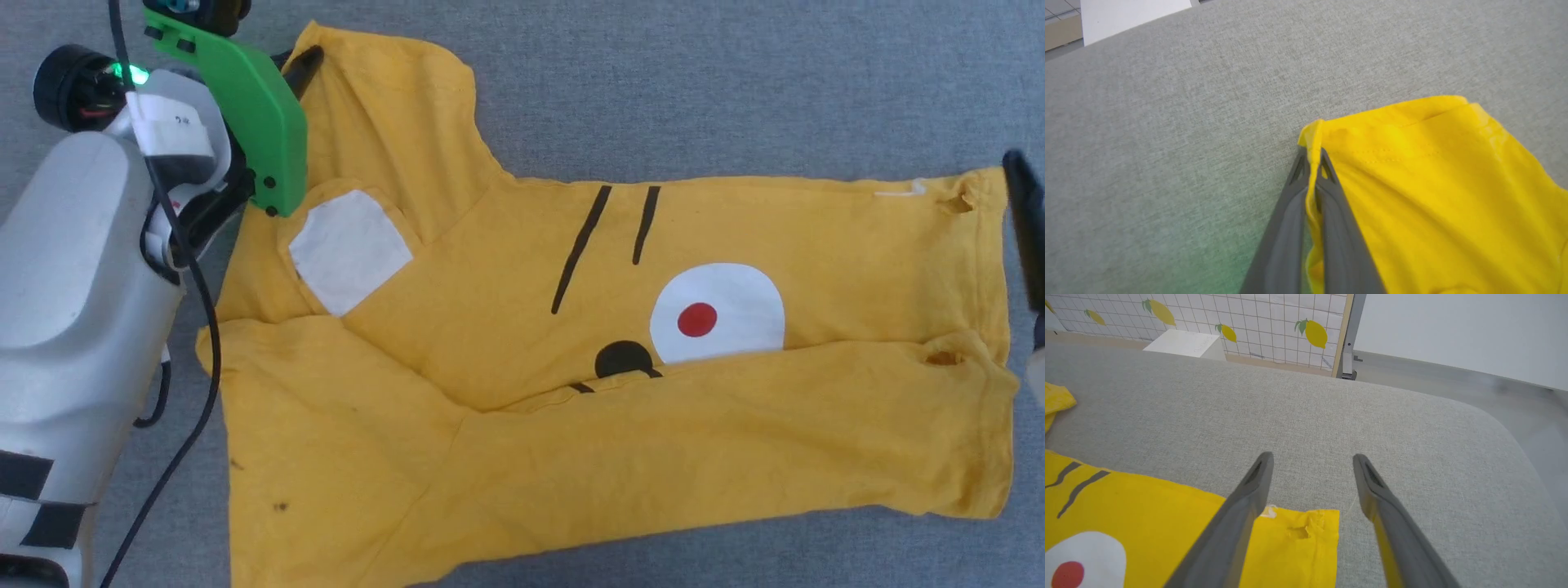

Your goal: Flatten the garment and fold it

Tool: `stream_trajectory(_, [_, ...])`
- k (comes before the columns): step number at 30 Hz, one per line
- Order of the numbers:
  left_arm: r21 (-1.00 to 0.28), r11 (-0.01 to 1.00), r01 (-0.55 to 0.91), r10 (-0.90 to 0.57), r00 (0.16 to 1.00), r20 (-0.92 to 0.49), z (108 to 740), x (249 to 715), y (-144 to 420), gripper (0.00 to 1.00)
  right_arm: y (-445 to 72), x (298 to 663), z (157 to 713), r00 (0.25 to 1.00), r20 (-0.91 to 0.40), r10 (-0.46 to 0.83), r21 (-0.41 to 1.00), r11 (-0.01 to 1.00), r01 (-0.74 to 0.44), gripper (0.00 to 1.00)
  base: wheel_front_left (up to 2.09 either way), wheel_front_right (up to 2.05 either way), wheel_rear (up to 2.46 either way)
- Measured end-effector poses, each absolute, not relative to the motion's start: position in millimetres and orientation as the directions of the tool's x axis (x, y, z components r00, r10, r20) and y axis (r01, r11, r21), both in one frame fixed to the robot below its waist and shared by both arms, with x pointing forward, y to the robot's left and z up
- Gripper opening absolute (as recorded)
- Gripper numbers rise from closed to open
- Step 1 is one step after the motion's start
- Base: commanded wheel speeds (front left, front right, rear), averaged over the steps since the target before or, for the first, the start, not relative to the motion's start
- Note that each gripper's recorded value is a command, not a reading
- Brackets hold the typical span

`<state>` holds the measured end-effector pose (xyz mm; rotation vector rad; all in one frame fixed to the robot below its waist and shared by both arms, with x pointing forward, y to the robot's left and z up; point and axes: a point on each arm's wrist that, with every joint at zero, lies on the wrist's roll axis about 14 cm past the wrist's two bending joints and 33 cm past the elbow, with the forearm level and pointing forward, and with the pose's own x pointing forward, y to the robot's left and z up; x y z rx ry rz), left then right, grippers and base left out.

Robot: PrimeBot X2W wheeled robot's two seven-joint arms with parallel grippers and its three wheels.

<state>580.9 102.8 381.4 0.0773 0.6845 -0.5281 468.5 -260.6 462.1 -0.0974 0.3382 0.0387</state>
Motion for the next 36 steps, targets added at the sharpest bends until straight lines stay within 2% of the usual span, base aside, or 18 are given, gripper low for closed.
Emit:
stream_trajectory(3, [-0.092, 0.871, 0.482, -0.428, 0.655, -0.622, 385, 577, 108, 0.0, -259, 486, 470, 0.938, -0.342, 0.055, -0.107, 0.989, -0.097, 1.0, 0.0, 0.0, 0.0])
stream_trajectory(6, [-0.082, 0.876, 0.474, -0.416, 0.662, -0.623, 388, 574, 115, 0.0, -258, 498, 446, 0.884, -0.462, 0.076, -0.043, 0.993, -0.108, 1.0, 0.0, 0.0, 0.0])
stream_trajectory(11, [-0.082, 0.88, 0.468, -0.41, 0.662, -0.627, 387, 570, 119, 0.0, -270, 487, 403, 0.759, -0.648, 0.055, -0.034, 0.994, -0.102, 1.0, 0.0, 0.0, 0.0])
stream_trajectory(21, [-0.09, 0.886, 0.455, -0.403, 0.659, -0.636, 382, 565, 123, 0.0, -279, 468, 375, 0.648, -0.76, 0.04, 0.02, 0.999, -0.038, 1.0, 0.0, 0.0, 0.0])
stream_trajectory(22, [-0.091, 0.886, 0.454, -0.403, 0.659, -0.636, 382, 565, 123, 0.0, -278, 467, 374, 0.644, -0.764, 0.04, 0.027, 0.999, -0.031, 0.48, 0.0, 0.0, 0.0])
stream_trajectory(24, [-0.091, 0.887, 0.453, -0.402, 0.659, -0.636, 382, 565, 123, 0.0, -278, 465, 372, 0.639, -0.768, 0.039, 0.042, 0.999, -0.012, 0.0, 0.0, 0.0, 0.0])
stream_trajectory(29, [-0.091, 0.887, 0.452, -0.409, 0.68, -0.608, 388, 568, 122, 0.0, -270, 467, 376, 0.655, -0.754, 0.048, 0.053, 0.999, -0.012, 0.0, 0.0, 0.0, 0.0])
stream_trajectory(36, [-0.106, 0.906, 0.41, -0.413, 0.796, -0.443, 433, 581, 125, 0.0, -268, 475, 402, 0.74, -0.671, 0.05, 0.039, 0.999, -0.032, 0.0, 0.0, 0.0, 0.0])
